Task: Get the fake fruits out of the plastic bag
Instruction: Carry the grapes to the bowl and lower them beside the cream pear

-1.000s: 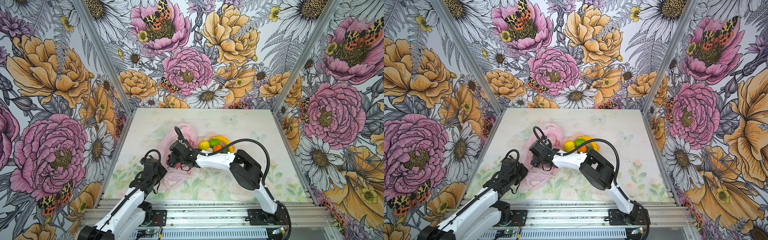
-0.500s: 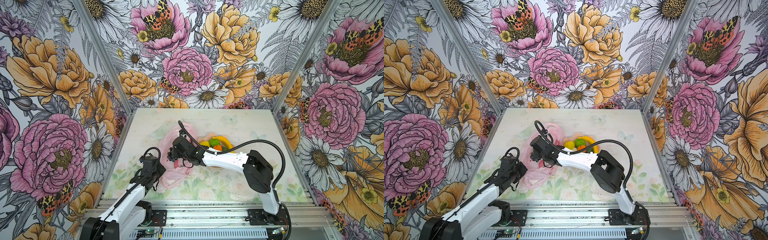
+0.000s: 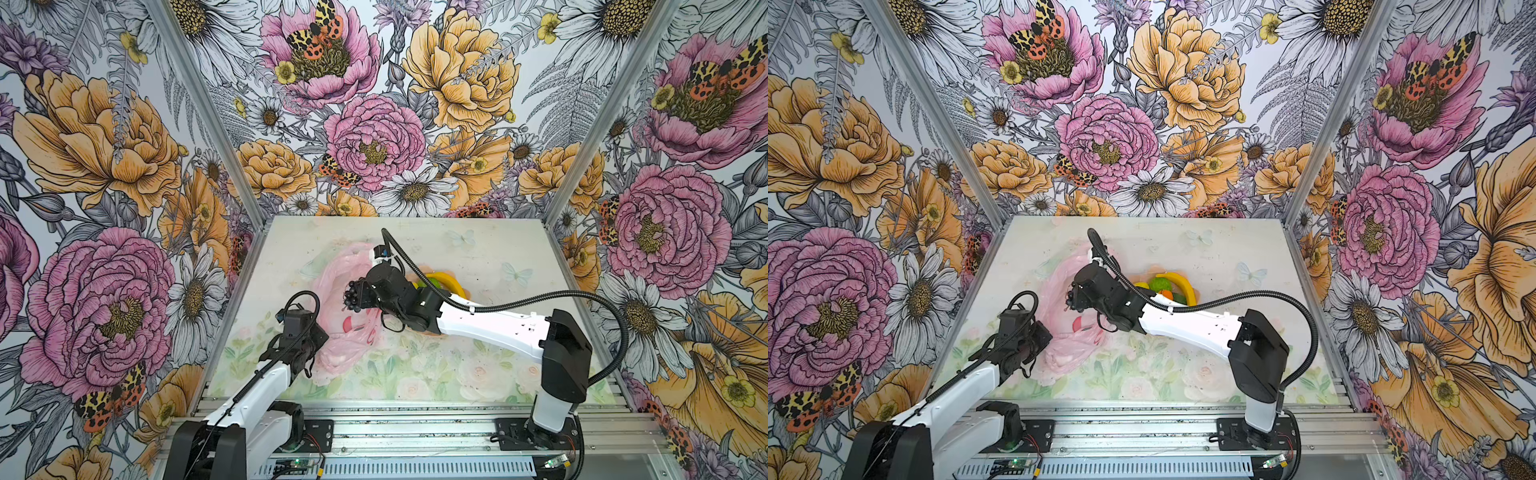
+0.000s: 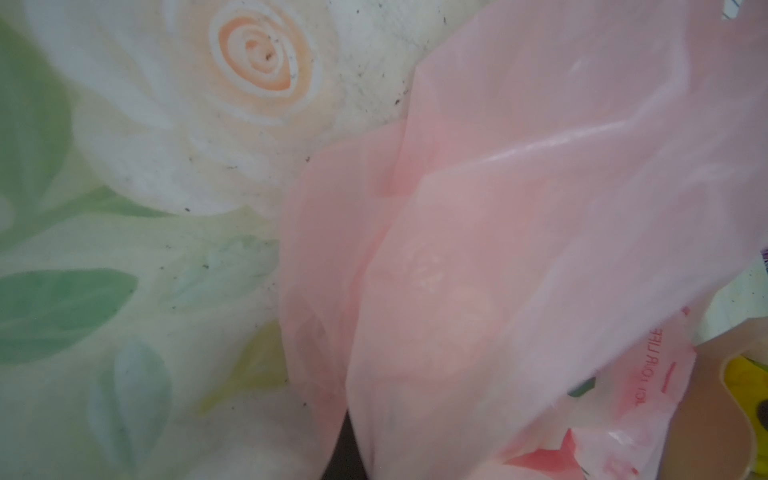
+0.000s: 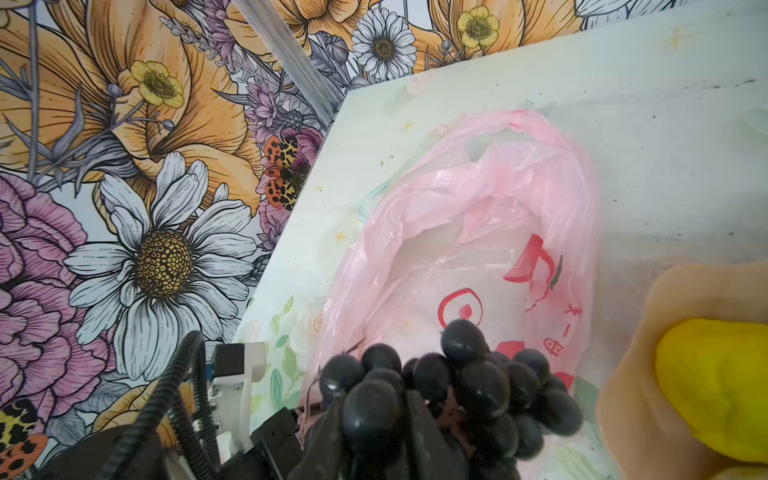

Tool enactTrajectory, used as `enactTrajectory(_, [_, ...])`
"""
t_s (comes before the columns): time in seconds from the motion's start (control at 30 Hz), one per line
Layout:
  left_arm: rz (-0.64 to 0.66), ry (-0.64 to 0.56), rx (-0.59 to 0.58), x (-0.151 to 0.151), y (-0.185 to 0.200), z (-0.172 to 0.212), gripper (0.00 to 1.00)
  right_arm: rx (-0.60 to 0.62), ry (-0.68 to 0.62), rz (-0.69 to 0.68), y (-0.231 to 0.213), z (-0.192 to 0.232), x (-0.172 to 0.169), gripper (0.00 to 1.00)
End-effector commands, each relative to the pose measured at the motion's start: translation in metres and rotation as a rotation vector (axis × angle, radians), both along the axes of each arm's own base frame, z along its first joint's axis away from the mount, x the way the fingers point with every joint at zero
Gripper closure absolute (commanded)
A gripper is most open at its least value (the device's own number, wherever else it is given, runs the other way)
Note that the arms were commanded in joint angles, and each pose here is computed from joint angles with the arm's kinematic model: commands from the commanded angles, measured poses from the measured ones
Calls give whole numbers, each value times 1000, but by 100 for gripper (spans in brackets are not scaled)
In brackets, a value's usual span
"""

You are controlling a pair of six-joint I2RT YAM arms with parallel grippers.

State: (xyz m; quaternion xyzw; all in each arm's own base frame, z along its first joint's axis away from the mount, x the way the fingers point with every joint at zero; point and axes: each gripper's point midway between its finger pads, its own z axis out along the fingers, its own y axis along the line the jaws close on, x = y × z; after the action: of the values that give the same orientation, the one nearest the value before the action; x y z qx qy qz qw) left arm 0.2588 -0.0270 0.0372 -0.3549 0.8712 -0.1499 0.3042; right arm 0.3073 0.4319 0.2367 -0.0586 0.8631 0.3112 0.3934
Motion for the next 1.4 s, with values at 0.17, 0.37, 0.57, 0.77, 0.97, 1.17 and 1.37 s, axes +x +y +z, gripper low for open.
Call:
enactTrajectory(0.17, [-16, -50, -3, 10, -1, 12, 100, 27, -100, -74, -54, 52, -13, 75])
enactTrajectory(0.37, [-13, -49, -4, 10, 0, 12, 100, 22, -115, -141, -94, 61, -26, 75])
enactTrajectory(0.57, [-18, -48, -6, 10, -1, 12, 100, 9, -99, -205, -130, 54, -37, 75])
enactTrajectory(0.77, [-22, -48, -8, 10, -2, 12, 100, -21, -72, -272, -162, 34, -47, 75])
enactTrajectory(0.97, [-24, -45, -10, 11, -2, 11, 100, -54, -59, -329, -184, 17, -51, 75])
enactTrajectory(1.17, [-26, -46, -11, 11, -3, 12, 100, -101, -37, -379, -197, -9, -47, 75])
enactTrajectory(1.37, [-28, -43, -12, 10, -3, 11, 100, -146, -20, -413, -203, -27, -40, 74])
